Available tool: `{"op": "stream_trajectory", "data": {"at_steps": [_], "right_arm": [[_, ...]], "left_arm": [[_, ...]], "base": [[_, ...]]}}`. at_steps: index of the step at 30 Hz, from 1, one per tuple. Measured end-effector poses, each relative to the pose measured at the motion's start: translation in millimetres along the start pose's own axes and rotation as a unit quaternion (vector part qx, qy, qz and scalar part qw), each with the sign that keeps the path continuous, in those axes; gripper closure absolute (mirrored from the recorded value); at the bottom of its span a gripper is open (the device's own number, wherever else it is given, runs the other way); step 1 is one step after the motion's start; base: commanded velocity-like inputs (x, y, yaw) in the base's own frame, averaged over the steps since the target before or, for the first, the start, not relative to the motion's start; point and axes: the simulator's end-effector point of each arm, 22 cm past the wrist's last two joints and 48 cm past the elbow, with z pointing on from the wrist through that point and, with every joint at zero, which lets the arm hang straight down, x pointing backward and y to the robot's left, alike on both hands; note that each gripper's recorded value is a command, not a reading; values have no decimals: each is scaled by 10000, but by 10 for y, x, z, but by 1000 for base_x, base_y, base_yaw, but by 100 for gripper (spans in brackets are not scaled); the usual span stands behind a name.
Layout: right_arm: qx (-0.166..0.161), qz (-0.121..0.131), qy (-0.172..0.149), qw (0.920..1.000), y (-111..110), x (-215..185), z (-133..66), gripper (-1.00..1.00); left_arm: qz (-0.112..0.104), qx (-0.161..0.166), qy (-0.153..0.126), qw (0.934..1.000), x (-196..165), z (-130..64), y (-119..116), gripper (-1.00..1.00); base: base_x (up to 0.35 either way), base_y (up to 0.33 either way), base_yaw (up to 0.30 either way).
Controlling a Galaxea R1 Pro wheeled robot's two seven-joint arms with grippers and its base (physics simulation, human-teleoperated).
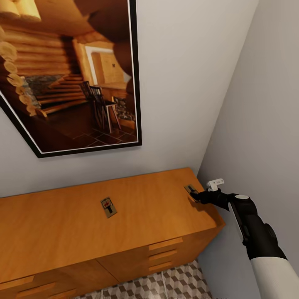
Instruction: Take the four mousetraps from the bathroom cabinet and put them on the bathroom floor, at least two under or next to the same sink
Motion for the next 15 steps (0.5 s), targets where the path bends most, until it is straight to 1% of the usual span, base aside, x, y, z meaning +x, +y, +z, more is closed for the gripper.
{"op": "stream_trajectory", "data": {"at_steps": [15], "right_arm": [[-17, 37, 116, 9999, -9, 127, 84, -100]], "left_arm": [[23, 10, 109, 9999, 90, 1, -8, -100]], "base": [[0, 0, 0]]}}
